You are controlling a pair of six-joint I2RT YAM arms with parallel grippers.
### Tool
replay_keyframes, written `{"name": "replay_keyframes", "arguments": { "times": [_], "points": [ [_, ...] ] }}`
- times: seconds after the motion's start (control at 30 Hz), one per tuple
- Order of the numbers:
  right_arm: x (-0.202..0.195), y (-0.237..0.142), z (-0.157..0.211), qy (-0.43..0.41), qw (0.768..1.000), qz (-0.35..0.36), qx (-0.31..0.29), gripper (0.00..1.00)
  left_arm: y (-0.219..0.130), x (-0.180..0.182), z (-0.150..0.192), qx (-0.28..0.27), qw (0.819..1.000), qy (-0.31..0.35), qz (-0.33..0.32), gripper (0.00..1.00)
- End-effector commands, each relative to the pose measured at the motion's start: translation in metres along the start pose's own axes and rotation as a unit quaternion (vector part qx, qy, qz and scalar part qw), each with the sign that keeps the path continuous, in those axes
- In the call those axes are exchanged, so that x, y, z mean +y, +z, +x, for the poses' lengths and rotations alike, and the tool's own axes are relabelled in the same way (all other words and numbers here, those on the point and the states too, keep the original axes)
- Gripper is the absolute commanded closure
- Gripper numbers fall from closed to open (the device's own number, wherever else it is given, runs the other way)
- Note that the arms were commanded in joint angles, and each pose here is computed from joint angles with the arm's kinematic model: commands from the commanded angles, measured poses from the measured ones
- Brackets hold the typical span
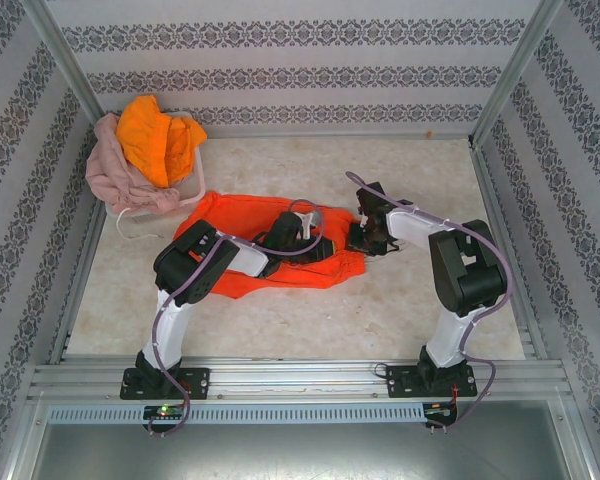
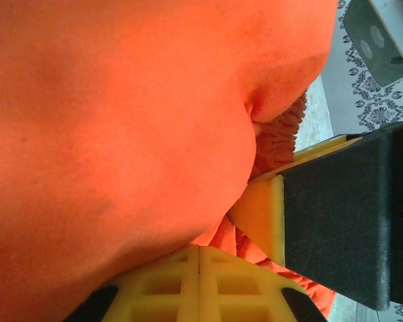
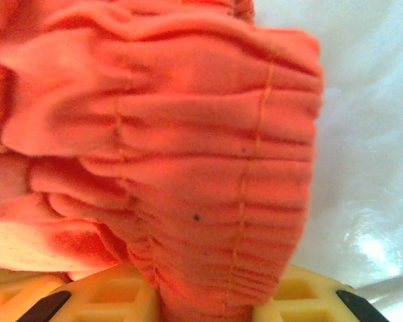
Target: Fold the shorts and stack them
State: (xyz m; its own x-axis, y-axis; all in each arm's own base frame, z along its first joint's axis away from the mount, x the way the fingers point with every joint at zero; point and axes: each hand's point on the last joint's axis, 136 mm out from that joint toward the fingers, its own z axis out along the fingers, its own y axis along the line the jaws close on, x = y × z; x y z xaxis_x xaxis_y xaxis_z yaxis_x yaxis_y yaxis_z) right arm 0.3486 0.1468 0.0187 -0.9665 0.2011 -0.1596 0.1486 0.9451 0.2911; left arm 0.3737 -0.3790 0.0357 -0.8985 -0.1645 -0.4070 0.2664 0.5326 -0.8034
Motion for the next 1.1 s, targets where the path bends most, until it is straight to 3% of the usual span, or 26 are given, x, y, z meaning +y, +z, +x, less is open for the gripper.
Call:
{"name": "replay_keyframes", "arguments": {
  "times": [0.0, 0.23, 0.37, 0.47, 0.6, 0.67, 0.83, 1.07],
  "points": [
    [-0.001, 0.007, 0.010, -0.006, 1.000, 0.007, 0.012, 0.83, -0.007, 0.023, 0.009, 0.010, 0.999, -0.024, -0.038, 1.00],
    [-0.010, -0.015, -0.004, -0.032, 0.998, 0.039, -0.024, 1.00, -0.034, -0.020, -0.018, -0.025, 1.000, 0.013, -0.015, 0.97],
    [-0.023, -0.046, -0.013, -0.052, 0.995, 0.064, -0.048, 1.00, -0.073, -0.047, -0.040, -0.059, 0.997, 0.051, -0.021, 0.79],
    [-0.038, -0.072, -0.017, -0.069, 0.993, 0.082, -0.058, 1.00, -0.109, -0.061, -0.054, -0.090, 0.992, 0.076, -0.033, 0.59],
    [-0.065, -0.104, -0.025, -0.094, 0.985, 0.130, -0.065, 1.00, -0.154, -0.065, -0.059, -0.115, 0.984, 0.114, -0.078, 0.32],
    [-0.078, -0.120, -0.030, -0.103, 0.980, 0.157, -0.067, 1.00, -0.170, -0.061, -0.058, -0.120, 0.980, 0.124, -0.098, 0.26],
    [-0.098, -0.157, -0.053, -0.129, 0.961, 0.230, -0.083, 1.00, -0.195, -0.039, -0.049, -0.127, 0.975, 0.122, -0.137, 0.22],
    [-0.096, -0.200, -0.087, -0.158, 0.940, 0.286, -0.099, 1.00, -0.192, -0.014, -0.029, -0.106, 0.976, 0.106, -0.156, 0.25]
  ]
}}
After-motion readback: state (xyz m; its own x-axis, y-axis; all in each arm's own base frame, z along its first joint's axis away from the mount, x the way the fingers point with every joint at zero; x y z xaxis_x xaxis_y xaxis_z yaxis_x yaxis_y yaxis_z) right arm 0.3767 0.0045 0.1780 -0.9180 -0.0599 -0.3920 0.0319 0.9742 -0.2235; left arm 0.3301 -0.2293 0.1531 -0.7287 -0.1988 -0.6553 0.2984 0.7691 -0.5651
